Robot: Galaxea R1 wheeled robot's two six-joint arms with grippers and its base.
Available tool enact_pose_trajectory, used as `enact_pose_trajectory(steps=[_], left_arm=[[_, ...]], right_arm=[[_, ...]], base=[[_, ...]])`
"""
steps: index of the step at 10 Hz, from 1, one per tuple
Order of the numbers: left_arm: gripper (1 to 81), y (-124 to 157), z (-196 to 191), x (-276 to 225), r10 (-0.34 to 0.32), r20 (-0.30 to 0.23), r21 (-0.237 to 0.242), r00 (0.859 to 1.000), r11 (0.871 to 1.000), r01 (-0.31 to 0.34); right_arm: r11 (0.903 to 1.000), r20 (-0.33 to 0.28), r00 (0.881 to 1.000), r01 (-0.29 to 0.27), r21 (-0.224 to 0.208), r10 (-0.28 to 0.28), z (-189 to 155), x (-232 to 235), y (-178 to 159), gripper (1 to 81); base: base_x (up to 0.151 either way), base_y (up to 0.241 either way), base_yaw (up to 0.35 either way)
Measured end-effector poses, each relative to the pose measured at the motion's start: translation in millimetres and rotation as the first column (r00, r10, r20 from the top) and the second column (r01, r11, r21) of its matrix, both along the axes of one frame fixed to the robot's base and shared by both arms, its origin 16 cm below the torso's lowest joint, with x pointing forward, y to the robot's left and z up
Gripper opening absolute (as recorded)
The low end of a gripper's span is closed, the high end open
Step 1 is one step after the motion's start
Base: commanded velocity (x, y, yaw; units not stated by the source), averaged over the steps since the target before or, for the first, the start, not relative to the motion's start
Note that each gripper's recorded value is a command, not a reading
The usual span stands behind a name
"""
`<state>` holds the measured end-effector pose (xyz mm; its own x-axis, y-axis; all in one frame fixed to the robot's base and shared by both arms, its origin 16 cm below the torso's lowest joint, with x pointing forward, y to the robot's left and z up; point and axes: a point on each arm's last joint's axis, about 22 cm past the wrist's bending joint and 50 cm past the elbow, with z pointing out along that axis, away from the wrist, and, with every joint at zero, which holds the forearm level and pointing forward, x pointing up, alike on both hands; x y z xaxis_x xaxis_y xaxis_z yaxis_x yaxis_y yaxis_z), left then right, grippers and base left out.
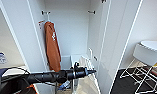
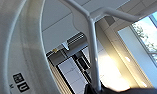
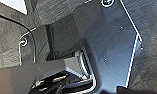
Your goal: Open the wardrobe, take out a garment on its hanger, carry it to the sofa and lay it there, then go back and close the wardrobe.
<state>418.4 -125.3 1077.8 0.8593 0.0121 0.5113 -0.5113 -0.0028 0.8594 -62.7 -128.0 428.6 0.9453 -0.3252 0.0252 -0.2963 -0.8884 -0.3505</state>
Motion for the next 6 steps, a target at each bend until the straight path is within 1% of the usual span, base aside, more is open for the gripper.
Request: enact_pose_trajectory(steps=[2, 4, 6], left_arm=[[1.0, 10.6, -17.2, -4.1, 0.010, -0.022, 0.015, 1.000, 1.000, -0.010], [1.0, 16.3, -18.8, -8.0, 0.011, -0.032, 0.010, 0.999, 1.000, -0.010], [1.0, 24.3, -19.8, -1.7, 0.027, -0.040, 0.012, 0.999, 1.000, -0.027]], right_arm=[[1.0000, 0.000, 1.000, 0.000, 0.000, 0.000, 0.0, 0.0, 0.0, 81.1], [1.0000, 0.000, 1.000, 0.000, 0.000, 0.000, 0.0, -0.1, 0.0, 81.1], [1.0000, 0.003, 1.000, 0.001, -0.001, -0.001, 0.0, 0.6, -0.2, 81.1]], base=[[0.000, 0.000, 0.000], [0.000, 0.000, 0.000], [0.000, 0.000, 0.000]])
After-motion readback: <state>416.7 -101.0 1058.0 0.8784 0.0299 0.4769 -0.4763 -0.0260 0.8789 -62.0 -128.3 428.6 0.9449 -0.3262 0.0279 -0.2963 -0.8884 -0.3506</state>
